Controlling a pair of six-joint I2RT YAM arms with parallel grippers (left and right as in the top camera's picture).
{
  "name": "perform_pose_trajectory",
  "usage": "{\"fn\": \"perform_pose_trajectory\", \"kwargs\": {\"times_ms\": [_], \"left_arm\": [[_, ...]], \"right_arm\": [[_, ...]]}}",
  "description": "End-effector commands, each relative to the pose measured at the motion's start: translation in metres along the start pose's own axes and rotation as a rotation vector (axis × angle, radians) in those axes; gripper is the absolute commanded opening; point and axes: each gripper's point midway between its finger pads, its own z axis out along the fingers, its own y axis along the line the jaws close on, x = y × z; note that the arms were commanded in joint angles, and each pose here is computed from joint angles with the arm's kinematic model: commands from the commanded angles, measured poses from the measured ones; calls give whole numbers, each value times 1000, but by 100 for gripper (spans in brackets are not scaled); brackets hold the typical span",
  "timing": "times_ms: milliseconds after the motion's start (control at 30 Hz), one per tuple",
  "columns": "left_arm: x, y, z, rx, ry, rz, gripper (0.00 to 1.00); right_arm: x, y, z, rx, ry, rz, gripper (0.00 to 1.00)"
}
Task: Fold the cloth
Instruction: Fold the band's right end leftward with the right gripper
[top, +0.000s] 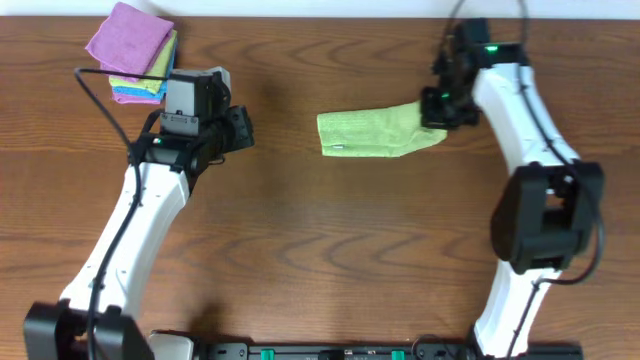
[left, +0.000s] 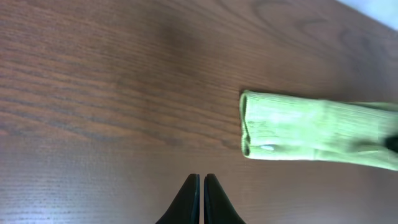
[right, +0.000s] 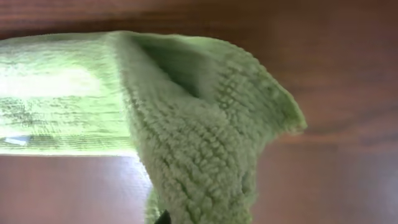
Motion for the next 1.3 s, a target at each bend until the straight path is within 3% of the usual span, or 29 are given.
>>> {"fn": "perform_pose_trajectory", "kwargs": {"times_ms": [0,167,333,733,1267], "left_arm": [[-5,-13,-22,45,-35,-2,6],[-5,-19,-42,62,-58,11,6],[6,-16,-47,44,-21,26,6],[10,-8,-48,4,-11,44,6],[-6,-29,-89,73,-137,82,6]], "right_arm": [[8,39,28,72,11,-98,2],[18,100,61,117,-20,-241,1],[15,134,66,130,-98,-266,1],[6,151,43,96,-117,-260,1],[-7,184,15,47,-190,-295,2]]}}
